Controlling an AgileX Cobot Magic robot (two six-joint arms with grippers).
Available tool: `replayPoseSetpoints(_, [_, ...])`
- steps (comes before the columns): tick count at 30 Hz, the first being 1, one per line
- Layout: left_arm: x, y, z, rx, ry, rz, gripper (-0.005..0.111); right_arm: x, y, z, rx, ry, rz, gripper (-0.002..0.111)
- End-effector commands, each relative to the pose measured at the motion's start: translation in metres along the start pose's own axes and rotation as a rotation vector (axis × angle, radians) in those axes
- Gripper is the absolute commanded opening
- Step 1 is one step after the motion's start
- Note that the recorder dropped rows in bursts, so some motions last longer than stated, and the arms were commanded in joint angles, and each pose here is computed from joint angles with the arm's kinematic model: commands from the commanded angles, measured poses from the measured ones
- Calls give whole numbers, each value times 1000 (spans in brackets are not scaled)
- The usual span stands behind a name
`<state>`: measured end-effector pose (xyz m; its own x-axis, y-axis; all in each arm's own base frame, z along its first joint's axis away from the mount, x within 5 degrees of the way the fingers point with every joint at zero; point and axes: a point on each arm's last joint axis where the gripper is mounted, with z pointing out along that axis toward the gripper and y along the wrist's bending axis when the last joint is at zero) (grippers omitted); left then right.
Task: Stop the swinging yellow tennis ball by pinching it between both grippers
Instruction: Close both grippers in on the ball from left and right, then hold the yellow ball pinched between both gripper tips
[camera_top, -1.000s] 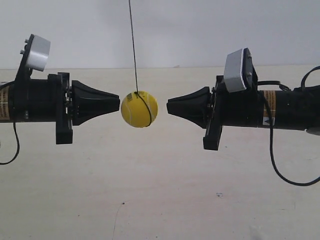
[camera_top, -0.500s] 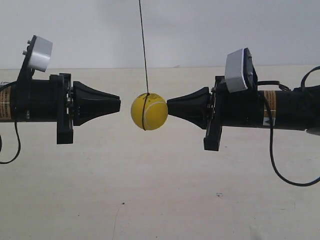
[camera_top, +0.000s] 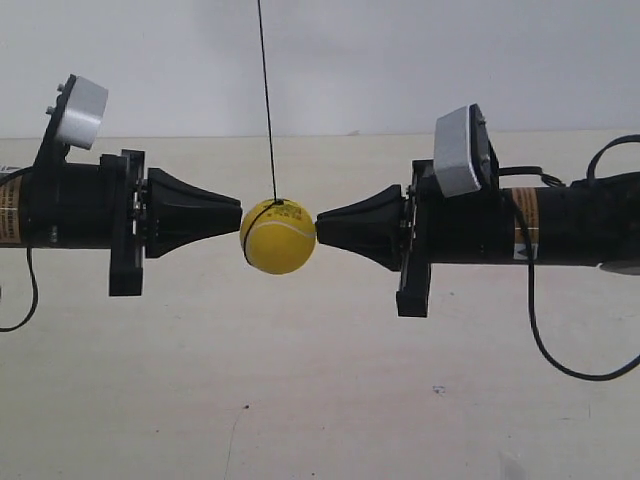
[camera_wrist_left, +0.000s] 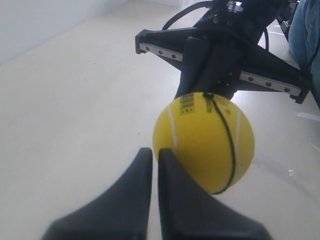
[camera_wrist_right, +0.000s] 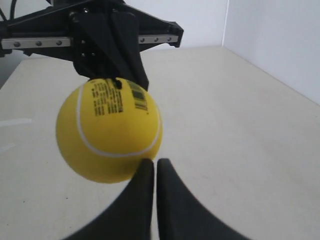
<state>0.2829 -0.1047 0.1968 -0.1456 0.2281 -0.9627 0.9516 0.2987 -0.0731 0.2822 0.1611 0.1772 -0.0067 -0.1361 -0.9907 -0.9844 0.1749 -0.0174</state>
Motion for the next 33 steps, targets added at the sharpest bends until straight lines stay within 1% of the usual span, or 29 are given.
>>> replayPoseSetpoints(1, [-1, -2, 1, 25, -3, -3, 5, -3, 5, 6, -32, -9, -13, 0])
replayPoseSetpoints(33, [-2, -3, 1, 31, -10, -5, 5, -2, 3, 6, -11, 1, -19, 0])
